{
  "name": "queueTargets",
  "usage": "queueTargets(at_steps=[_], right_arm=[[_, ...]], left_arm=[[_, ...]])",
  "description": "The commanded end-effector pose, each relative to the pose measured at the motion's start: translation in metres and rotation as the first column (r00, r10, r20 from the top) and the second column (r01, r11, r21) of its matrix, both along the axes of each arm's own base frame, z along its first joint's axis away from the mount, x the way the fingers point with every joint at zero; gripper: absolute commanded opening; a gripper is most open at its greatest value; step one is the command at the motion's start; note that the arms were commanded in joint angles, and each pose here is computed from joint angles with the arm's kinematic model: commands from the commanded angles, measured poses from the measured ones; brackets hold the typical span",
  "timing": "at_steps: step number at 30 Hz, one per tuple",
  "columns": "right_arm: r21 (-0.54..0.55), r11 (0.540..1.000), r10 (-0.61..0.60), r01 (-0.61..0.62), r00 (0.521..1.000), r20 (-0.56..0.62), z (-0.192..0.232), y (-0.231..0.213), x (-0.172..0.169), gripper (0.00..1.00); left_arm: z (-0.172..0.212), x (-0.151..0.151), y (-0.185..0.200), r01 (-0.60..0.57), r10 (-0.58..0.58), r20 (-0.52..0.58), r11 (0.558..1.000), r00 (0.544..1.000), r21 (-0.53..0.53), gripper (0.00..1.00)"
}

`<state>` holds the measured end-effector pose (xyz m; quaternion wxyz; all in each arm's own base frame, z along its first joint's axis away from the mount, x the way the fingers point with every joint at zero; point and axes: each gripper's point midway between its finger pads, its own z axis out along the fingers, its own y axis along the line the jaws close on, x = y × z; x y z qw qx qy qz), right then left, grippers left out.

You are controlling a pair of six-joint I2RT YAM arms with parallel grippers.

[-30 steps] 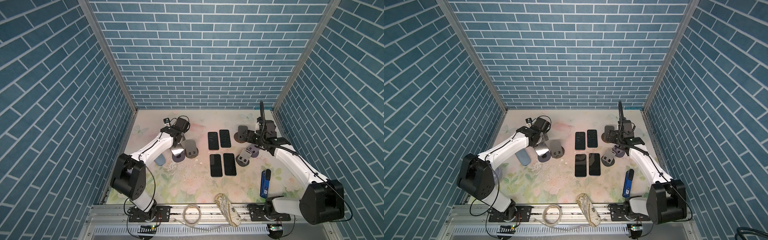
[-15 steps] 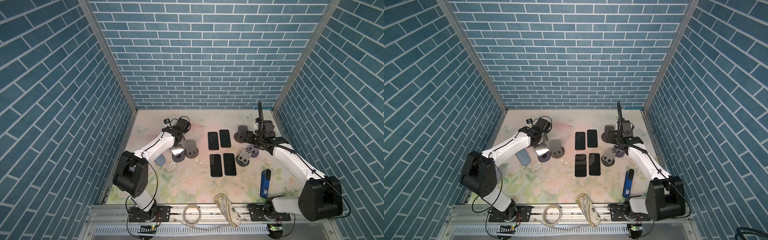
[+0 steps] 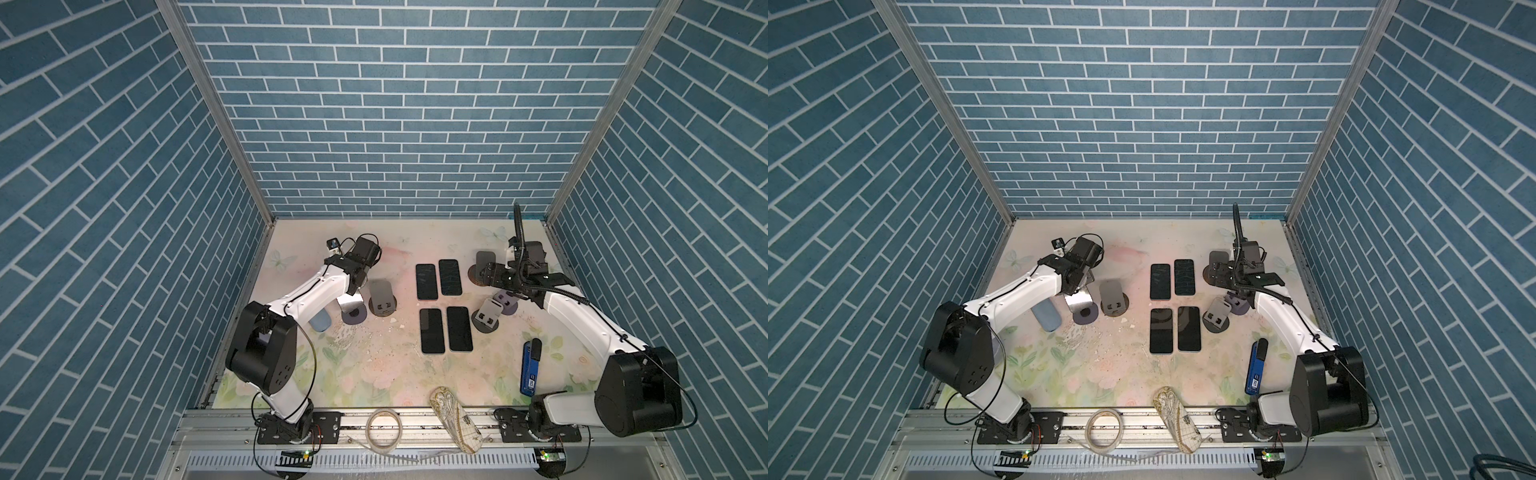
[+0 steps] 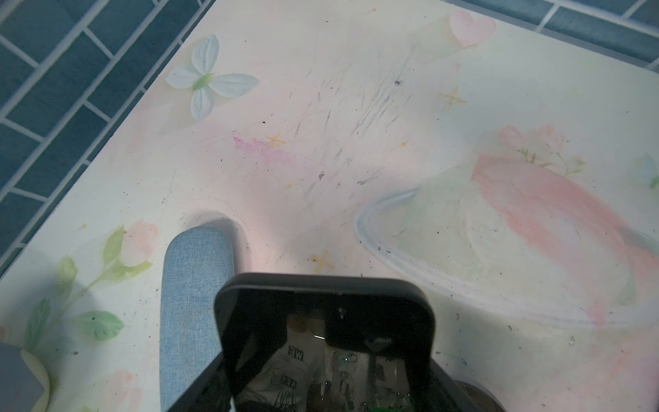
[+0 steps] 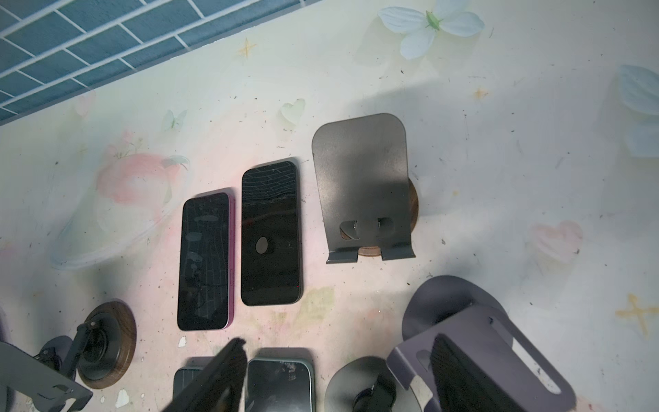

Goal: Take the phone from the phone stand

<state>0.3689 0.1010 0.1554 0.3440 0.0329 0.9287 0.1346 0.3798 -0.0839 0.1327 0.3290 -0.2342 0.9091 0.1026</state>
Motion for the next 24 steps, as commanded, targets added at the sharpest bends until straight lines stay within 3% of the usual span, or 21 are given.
queueTargets(at_steps=[1,7,14,24], right_arm=[[-0.01,0.999,0.034,-0.034,0.999,-0.001,-0.005,0.004,-0.001,0.82],[-0.01,0.999,0.033,-0.033,0.999,0.0,-0.002,0.004,0.0,0.82],[-0.002,1.0,0.023,-0.023,1.0,-0.016,-0.004,0.005,0.003,0.82],[0.045,0.998,0.042,-0.041,0.999,-0.022,0.0,0.016,0.007,0.82]], left_arm=[[0.008,-0.003,0.004,0.015,-0.015,0.015,1.0,1.0,0.013,0.65],[0.024,-0.002,-0.001,0.053,-0.051,0.075,0.998,0.996,-0.015,0.58],[0.05,0.0,-0.003,0.115,-0.114,0.144,0.993,0.983,-0.004,0.58],[0.073,-0.006,-0.052,0.35,-0.336,0.179,0.936,0.925,-0.048,0.58]])
